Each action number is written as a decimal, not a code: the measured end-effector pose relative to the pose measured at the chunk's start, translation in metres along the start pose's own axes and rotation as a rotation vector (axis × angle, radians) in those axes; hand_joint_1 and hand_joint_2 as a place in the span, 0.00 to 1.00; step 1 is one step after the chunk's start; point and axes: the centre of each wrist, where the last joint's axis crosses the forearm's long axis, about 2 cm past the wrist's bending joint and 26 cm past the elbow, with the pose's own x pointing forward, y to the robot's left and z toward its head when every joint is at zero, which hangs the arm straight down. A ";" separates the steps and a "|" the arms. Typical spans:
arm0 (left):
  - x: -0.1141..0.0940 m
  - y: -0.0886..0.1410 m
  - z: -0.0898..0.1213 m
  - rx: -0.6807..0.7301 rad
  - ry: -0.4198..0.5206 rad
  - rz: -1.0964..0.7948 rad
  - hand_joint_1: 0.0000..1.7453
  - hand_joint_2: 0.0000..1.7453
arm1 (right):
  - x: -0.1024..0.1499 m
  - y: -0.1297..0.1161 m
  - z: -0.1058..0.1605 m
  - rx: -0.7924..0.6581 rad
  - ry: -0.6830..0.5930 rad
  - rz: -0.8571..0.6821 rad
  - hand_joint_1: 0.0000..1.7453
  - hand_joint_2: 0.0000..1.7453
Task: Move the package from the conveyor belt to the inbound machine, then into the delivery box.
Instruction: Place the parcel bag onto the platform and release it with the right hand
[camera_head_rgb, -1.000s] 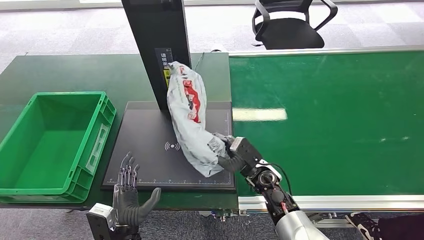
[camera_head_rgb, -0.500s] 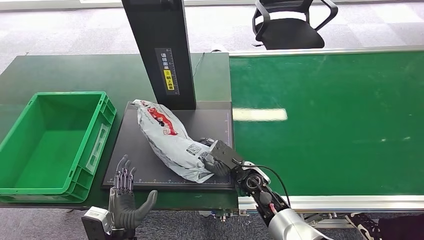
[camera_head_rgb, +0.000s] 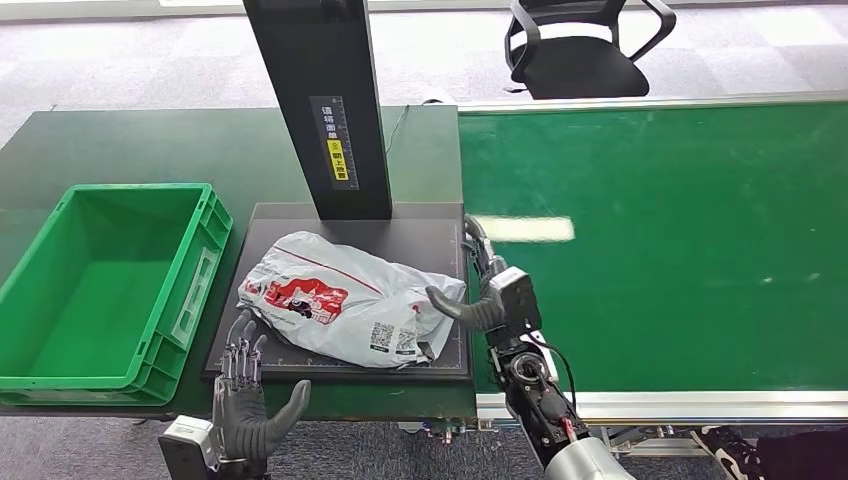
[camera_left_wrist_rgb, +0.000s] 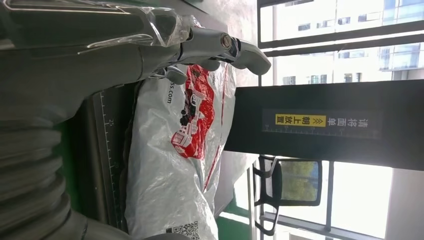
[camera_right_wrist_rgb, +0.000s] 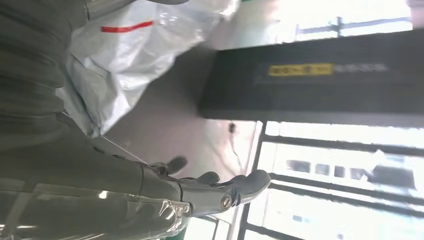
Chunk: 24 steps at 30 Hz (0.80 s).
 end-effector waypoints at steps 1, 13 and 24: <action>0.000 0.000 0.000 0.003 -0.001 0.000 0.00 1.00 | 0.004 0.000 0.001 -0.022 -0.028 -0.028 0.00 1.00; 0.004 0.007 0.010 0.113 -0.019 -0.359 0.00 1.00 | 0.043 0.015 0.057 -0.171 -0.298 -0.424 0.00 1.00; 0.010 -0.015 -0.031 0.077 -0.011 -0.917 0.00 1.00 | 0.058 0.020 0.080 -0.169 -0.378 -0.625 0.00 1.00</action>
